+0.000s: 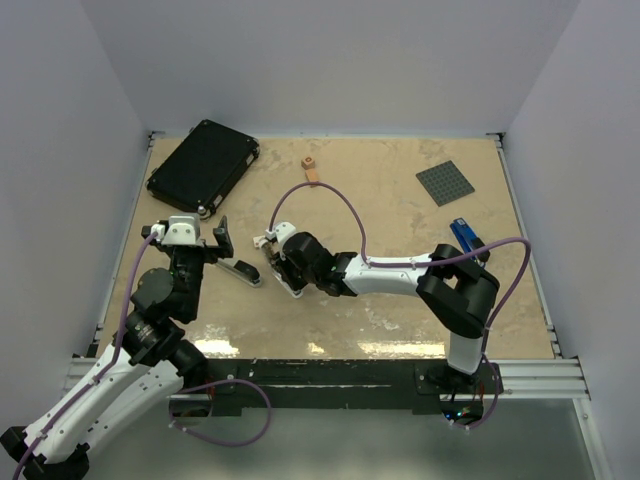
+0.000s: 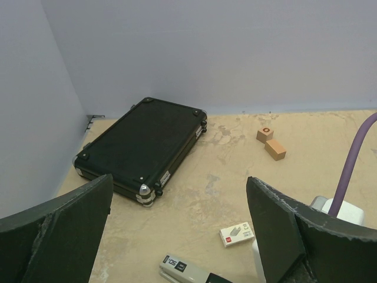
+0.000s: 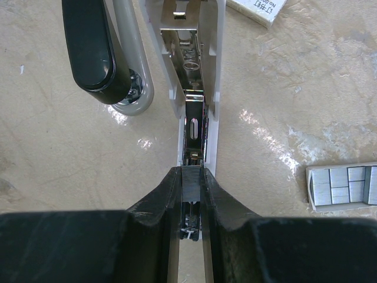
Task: Load the staples into the stapler
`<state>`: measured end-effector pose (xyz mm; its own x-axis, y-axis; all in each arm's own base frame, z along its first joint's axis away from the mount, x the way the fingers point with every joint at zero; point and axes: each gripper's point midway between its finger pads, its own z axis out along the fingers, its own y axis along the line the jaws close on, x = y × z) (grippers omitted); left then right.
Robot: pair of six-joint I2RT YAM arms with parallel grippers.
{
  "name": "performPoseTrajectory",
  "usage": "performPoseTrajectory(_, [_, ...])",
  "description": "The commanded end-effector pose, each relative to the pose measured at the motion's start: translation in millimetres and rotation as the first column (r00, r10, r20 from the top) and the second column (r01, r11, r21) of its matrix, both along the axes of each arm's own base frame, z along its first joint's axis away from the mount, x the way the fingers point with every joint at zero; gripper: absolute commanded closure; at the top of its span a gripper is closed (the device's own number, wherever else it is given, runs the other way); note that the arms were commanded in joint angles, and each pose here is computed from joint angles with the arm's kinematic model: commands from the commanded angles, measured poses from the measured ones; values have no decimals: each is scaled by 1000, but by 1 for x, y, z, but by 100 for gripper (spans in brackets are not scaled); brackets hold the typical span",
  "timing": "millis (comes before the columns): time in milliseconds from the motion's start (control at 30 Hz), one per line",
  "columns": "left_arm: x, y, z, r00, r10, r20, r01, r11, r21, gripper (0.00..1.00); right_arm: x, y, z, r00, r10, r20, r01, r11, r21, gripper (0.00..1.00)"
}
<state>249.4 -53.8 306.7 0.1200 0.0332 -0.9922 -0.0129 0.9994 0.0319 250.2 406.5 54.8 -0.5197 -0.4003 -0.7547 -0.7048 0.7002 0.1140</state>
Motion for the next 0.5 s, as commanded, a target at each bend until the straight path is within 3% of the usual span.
performPoseTrajectory(0, [0, -1, 10, 1000, -7, 24, 8, 999, -37, 0, -3, 2, -1, 1000, 28, 5, -28, 1000, -6, 84])
performPoseTrajectory(467, [-1, 0, 11, 1000, -5, 26, 6, 999, -39, 0, 0, -6, -2, 1000, 17, 25, -16, 999, -47, 82])
